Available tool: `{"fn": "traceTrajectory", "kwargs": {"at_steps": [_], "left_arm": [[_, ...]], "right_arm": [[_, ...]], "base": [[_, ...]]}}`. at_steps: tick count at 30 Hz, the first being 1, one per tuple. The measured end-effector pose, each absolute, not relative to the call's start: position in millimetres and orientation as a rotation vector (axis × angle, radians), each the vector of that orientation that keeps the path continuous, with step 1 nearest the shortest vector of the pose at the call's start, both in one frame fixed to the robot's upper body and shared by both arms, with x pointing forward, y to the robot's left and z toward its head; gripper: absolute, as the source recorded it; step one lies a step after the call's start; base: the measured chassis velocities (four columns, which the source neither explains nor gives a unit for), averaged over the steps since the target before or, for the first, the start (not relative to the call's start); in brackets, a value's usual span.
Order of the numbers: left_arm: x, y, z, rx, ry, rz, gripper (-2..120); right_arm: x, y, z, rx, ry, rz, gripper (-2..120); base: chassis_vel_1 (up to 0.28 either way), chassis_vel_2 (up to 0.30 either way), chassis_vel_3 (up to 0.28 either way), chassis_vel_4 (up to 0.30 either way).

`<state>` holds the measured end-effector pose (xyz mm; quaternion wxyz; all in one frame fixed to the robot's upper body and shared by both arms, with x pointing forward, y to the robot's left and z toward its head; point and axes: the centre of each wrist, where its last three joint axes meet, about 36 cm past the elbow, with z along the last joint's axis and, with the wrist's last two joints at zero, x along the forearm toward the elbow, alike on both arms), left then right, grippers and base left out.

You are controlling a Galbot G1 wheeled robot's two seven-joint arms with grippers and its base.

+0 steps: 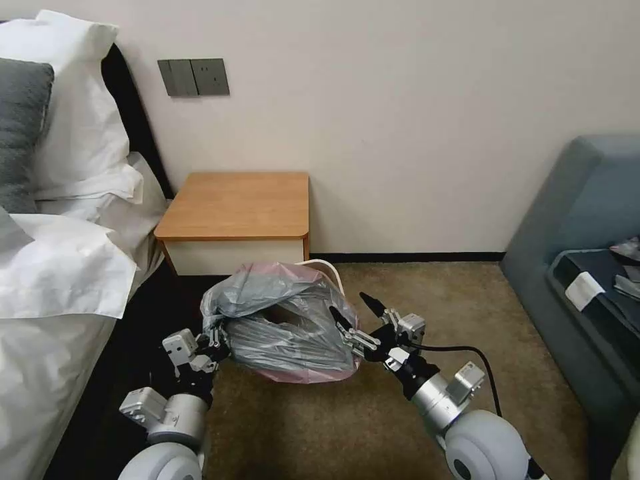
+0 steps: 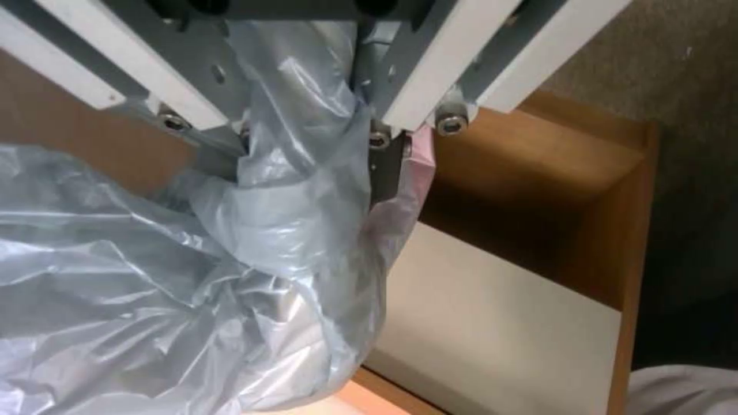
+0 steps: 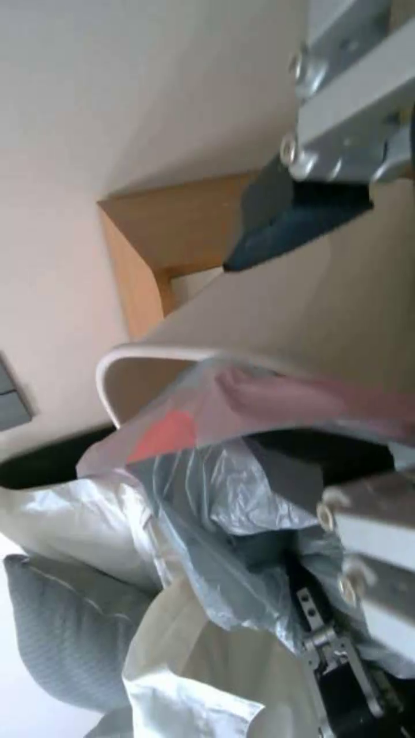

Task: Pick up the garbage bag from the table and place it over the trash can.

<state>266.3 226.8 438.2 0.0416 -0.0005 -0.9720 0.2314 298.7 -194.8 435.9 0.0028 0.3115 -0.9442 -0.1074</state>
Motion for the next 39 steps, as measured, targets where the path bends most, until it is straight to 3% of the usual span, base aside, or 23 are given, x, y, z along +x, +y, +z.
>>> {"fn": "traceTrajectory", "kwargs": {"at_steps": [1,3,9,16,30,33,39], "left_arm": [[266.3,226.8,438.2,-0.002,-2.975,0.708,3],[266.4,225.8,438.1,-0.005,-2.975,0.711,3],[266.6,225.8,434.9,0.002,-2.968,0.706,3],[267.5,225.1,434.1,0.017,-2.966,0.707,3],[268.7,223.6,431.5,0.021,-2.956,0.705,3],[269.3,223.6,431.5,0.027,-2.955,0.703,3],[269.7,223.5,431.3,0.028,-2.954,0.703,3]], "right_arm": [[298.7,-194.8,435.9,0.977,-2.961,-0.337,56],[297.6,-193.7,435.6,0.981,-2.961,-0.343,43],[296.1,-191.2,437.4,0.993,-2.971,-0.347,19],[297.7,-192.3,431.8,0.997,-3.011,-0.286,2],[298.8,-191.9,429.5,0.988,-3.039,-0.268,7],[298.7,-192.1,429.5,0.986,-3.041,-0.268,22],[298.1,-191.7,429.2,0.988,-3.04,-0.268,40]], "base": [[0.0,0.0,0.0,0.0],[0.0,0.0,0.0,0.0],[0.0,0.0,0.0,0.0],[0.0,0.0,0.0,0.0],[0.0,0.0,0.0,0.0],[0.0,0.0,0.0,0.0],[0.0,0.0,0.0,0.0]]}}
